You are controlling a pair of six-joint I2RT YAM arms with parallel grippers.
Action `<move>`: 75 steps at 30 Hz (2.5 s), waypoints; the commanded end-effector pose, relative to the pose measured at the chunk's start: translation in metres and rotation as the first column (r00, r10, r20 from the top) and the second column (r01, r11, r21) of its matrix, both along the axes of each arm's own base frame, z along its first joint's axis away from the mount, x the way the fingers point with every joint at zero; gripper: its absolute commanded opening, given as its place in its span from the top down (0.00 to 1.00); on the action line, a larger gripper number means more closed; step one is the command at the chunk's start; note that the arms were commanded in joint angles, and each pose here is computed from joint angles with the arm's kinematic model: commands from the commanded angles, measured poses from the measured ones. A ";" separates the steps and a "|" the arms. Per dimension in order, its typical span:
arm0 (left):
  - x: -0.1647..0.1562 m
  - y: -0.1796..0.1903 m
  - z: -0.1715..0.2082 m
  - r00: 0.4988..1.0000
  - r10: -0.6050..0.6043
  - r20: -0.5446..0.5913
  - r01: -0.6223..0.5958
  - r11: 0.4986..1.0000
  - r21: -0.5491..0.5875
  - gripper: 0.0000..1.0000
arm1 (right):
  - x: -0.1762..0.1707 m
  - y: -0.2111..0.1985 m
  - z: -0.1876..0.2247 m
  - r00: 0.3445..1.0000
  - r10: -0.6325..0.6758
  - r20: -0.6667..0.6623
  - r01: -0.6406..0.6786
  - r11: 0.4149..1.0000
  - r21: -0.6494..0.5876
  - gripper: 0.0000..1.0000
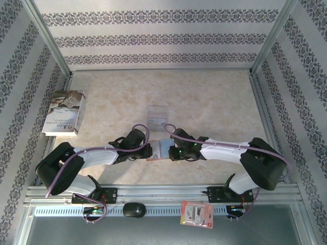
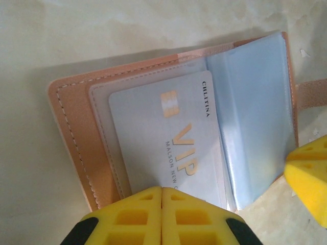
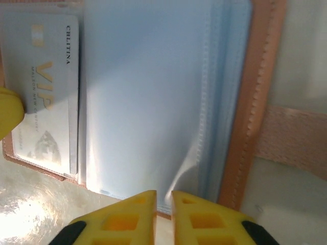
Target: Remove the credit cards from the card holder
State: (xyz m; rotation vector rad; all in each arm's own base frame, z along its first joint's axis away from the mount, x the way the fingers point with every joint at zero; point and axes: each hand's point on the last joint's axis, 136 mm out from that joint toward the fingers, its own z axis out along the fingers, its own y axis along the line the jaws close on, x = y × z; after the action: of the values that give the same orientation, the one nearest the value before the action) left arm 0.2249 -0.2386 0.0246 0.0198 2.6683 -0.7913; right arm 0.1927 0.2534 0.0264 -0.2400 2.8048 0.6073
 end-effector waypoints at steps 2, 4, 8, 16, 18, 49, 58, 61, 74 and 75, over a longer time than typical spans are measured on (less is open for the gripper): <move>-0.003 0.004 0.006 1.000 -0.004 0.018 0.003 1.000 0.019 0.90 | 0.008 0.006 0.042 0.995 0.006 0.096 -0.010 0.999 0.044 0.78; -0.001 0.004 0.010 1.000 0.001 0.030 -0.001 1.000 0.015 0.89 | 0.011 0.022 0.062 0.988 0.036 0.149 -0.050 0.994 0.093 0.77; 0.001 0.006 0.013 0.999 0.010 0.042 -0.011 1.000 0.016 0.89 | 0.021 0.056 0.076 0.987 0.074 0.145 -0.102 0.975 0.197 0.79; 0.005 0.018 0.011 0.998 0.026 0.052 -0.029 0.998 0.053 0.89 | 0.033 0.087 0.045 0.995 0.093 0.023 -0.095 0.967 0.237 0.82; 0.007 0.021 0.008 0.998 0.033 0.047 -0.036 0.998 0.052 0.89 | 0.033 0.086 0.034 0.996 0.085 -0.003 -0.082 0.971 0.224 0.83; 0.008 0.027 -0.018 0.999 0.036 -0.016 -0.035 0.995 0.093 0.89 | 0.040 0.053 -0.010 0.999 -0.013 -0.040 0.016 0.998 0.065 0.76; 0.004 0.027 -0.024 0.999 0.032 -0.040 -0.028 0.996 0.086 0.91 | 0.039 0.063 -0.008 0.997 0.001 -0.072 0.011 0.987 0.160 0.78; 0.004 0.027 -0.026 0.999 0.029 -0.045 -0.025 0.996 0.084 0.91 | 0.039 0.065 -0.006 0.997 -0.006 -0.078 0.022 0.978 0.206 0.78; 0.003 0.026 -0.027 0.998 0.033 -0.057 -0.028 0.996 0.079 0.92 | 0.043 0.058 -0.004 0.992 -0.067 -0.103 0.096 0.948 0.303 0.80; 0.003 0.026 -0.028 0.998 0.033 -0.058 -0.028 0.996 0.081 0.93 | 0.043 0.059 -0.003 0.992 -0.066 -0.104 0.095 0.946 0.311 0.81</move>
State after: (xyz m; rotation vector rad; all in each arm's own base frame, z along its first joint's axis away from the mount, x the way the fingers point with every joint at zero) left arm 0.2413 -0.2267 0.0207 -0.0069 2.6526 -0.7606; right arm 0.2363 0.3154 0.0231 -0.0756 2.7357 1.0280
